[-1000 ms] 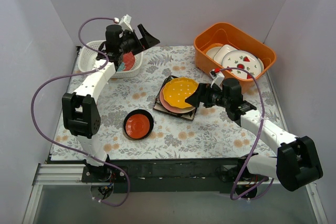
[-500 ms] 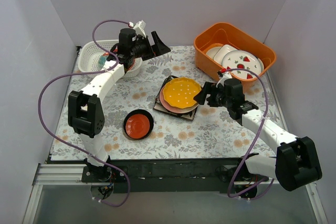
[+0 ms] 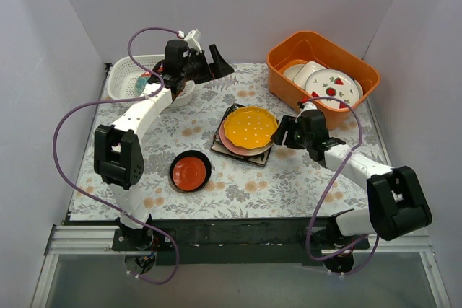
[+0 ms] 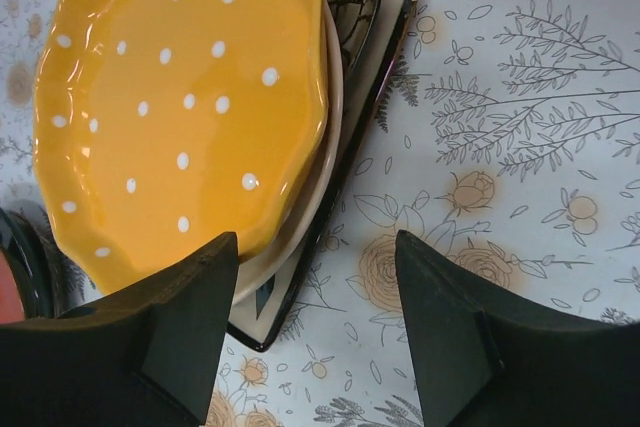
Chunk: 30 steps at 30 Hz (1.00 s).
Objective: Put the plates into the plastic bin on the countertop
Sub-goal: Pick up the plate at the center of the board.
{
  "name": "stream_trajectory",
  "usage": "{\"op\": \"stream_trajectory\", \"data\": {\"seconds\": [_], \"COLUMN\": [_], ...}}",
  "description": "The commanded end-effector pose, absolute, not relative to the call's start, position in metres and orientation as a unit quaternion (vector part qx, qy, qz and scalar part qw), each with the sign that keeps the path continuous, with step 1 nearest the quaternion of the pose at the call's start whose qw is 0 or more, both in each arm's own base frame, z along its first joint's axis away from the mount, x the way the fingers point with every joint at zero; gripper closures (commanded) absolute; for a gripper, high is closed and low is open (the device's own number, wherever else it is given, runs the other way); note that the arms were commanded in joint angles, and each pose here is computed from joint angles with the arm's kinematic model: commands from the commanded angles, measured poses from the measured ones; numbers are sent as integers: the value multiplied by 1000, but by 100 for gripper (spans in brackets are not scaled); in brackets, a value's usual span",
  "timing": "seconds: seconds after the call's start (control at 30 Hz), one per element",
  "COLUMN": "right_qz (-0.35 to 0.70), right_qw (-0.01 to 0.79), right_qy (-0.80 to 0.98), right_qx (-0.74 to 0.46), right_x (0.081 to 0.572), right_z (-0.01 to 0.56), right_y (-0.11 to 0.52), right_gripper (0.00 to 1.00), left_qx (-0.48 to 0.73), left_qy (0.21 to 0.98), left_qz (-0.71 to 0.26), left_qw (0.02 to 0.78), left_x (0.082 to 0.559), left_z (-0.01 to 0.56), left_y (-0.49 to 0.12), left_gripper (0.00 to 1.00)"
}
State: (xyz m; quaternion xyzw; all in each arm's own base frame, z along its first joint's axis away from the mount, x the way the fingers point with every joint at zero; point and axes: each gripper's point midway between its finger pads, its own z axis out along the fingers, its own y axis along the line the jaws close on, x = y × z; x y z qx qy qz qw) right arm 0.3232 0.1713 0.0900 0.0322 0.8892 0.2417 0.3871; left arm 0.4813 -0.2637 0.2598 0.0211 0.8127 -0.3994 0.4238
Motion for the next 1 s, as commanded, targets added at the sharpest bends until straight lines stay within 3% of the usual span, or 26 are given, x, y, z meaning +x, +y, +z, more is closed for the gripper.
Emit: {"op": "stream_trajectory", "data": {"seconds": [0.0, 0.3, 0.7, 0.83, 0.97], "right_qz": [255, 241, 217, 224, 242], "right_qw": [419, 404, 410, 410, 420], "right_qy": [871, 882, 886, 884, 875], "right_qx": [28, 16, 12, 5, 2], "right_x": [348, 360, 363, 361, 360], "right_z": [106, 90, 92, 93, 101], "right_y": [180, 184, 177, 179, 184], "right_gripper": [30, 37, 75, 95, 99], "left_qx": [32, 38, 42, 44, 49], "left_qy": [808, 812, 833, 837, 841], "left_qz": [-384, -381, -372, -380, -382], "left_qw": [446, 439, 407, 391, 380], "left_x": [482, 480, 461, 456, 453], "left_z": [276, 272, 241, 231, 225], "left_y": [-262, -265, -264, -269, -275], "left_gripper": [4, 4, 4, 4, 3]}}
